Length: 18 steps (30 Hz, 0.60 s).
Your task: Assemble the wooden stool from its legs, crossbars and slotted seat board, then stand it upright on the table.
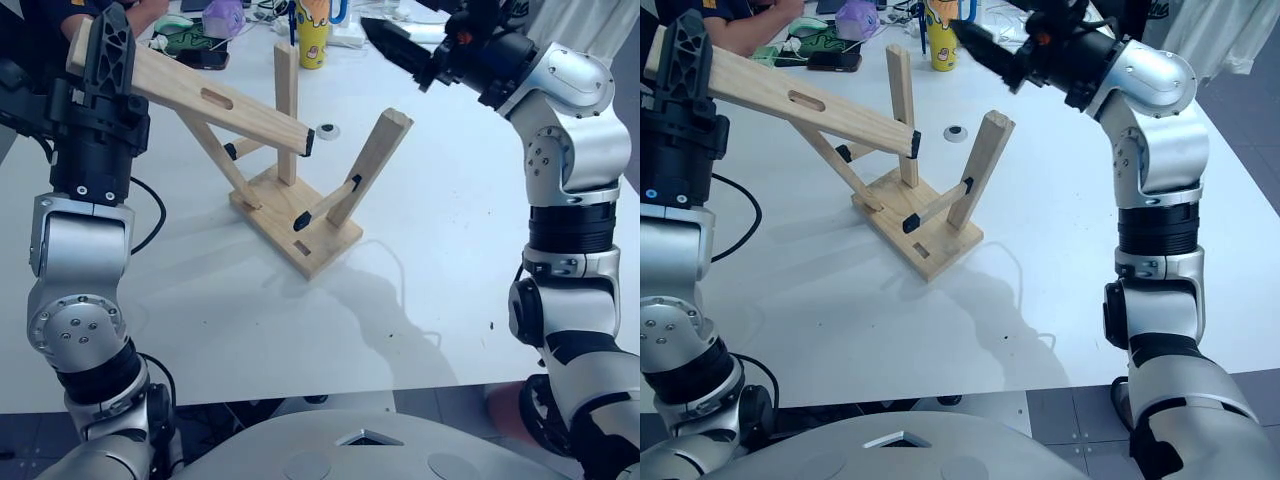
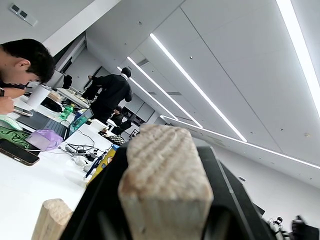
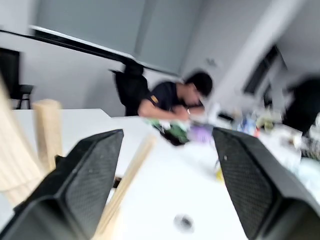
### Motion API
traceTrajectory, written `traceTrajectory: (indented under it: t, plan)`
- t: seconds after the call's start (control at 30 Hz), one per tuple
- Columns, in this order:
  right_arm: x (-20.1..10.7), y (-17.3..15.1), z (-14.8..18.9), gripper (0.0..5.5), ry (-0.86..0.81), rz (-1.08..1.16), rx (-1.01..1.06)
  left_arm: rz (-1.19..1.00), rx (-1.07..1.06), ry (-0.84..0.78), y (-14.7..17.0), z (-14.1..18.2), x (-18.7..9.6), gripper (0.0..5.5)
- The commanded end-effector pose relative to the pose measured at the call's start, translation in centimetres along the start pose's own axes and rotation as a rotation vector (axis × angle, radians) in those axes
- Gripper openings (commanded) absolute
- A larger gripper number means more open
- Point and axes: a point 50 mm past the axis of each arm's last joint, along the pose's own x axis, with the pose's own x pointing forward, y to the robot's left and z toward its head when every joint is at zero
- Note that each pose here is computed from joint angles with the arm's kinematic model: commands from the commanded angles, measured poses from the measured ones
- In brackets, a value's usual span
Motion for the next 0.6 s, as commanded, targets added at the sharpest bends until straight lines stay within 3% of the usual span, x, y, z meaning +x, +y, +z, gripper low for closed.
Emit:
traceTrajectory:
  t: [0.03, 0.17, 0.33, 0.6]
  plan:
    - [-1.8, -1.5, -4.8, 3.32, 0.160, -0.164, 0.332, 0.016, 0.038, 0.005, 0.4, 0.2, -0.2, 1.03]
    - [-3.0, -2.0, -6.5, 3.32, 0.187, -0.215, 0.506, 0.023, 0.054, 0.006, 0.6, 0.3, -0.3, 1.03]
    - [-4.9, -3.0, -5.7, 3.32, -0.022, -0.203, 0.847, 0.025, 0.053, 0.008, 0.8, 0.4, -0.3, 1.03]
    - [-4.8, 1.8, -4.9, 3.32, 0.028, 0.058, 0.793, 0.024, 0.057, 0.015, 0.9, 0.4, -0.4, 1.03]
